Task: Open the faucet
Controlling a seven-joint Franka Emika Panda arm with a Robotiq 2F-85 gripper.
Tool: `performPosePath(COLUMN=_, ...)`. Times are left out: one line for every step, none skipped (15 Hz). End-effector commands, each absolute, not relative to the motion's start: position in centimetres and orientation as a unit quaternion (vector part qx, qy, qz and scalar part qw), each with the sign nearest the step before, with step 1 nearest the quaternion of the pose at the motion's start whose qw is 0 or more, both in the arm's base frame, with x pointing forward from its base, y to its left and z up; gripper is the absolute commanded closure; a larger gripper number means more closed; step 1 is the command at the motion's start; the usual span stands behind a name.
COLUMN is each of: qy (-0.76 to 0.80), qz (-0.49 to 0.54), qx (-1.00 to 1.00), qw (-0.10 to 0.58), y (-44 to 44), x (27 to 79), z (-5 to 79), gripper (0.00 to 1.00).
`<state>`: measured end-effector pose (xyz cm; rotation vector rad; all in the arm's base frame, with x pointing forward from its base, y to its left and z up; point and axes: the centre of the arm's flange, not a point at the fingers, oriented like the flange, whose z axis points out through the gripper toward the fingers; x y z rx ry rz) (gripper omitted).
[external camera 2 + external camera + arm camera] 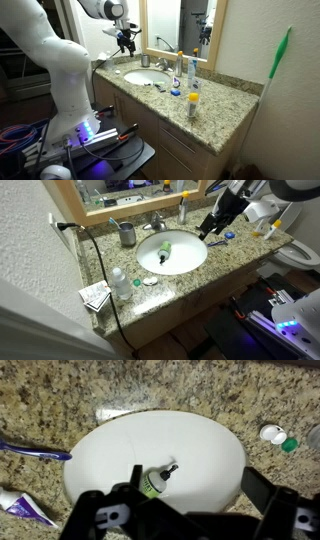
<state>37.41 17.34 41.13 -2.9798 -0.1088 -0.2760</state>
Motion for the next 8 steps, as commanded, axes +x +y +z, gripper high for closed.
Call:
performPosePath(qy=-0.036, qz=-0.092, qx=-0.992, qw=0.073, y=17.3, x=37.4, z=41.1, gripper=0.0)
performPosePath(qy=-0.053, qz=-0.06, qx=-0.995, qw=0.056, y=19.5, x=38.4, z=39.5, gripper=0.0)
performPosePath(qy=-0.05, qz=-0.083, qx=-0.995, qw=0.03, y=20.8, x=39.9, z=38.6, gripper=0.0)
performPosePath(qy=-0.04, qz=-0.108, qx=-0.993, qw=0.021, y=22.1, x=41.9, z=38.3, gripper=0.0)
performPosePath(qy=-0.03, qz=-0.137, qx=-0.99, qw=0.021, y=23.3, x=43.8, z=38.4, gripper=0.0)
performPosePath(qy=-0.024, qz=-0.181, qx=-0.983, qw=0.012, y=24.2, x=45.2, z=38.7, gripper=0.0)
performPosePath(qy=-0.014, qz=-0.211, qx=-0.977, qw=0.006, y=25.1, x=46.9, z=39.0, gripper=0.0)
performPosePath(qy=-0.003, qz=-0.234, qx=-0.972, qw=0.001, y=25.8, x=48.6, z=39.3, gripper=0.0)
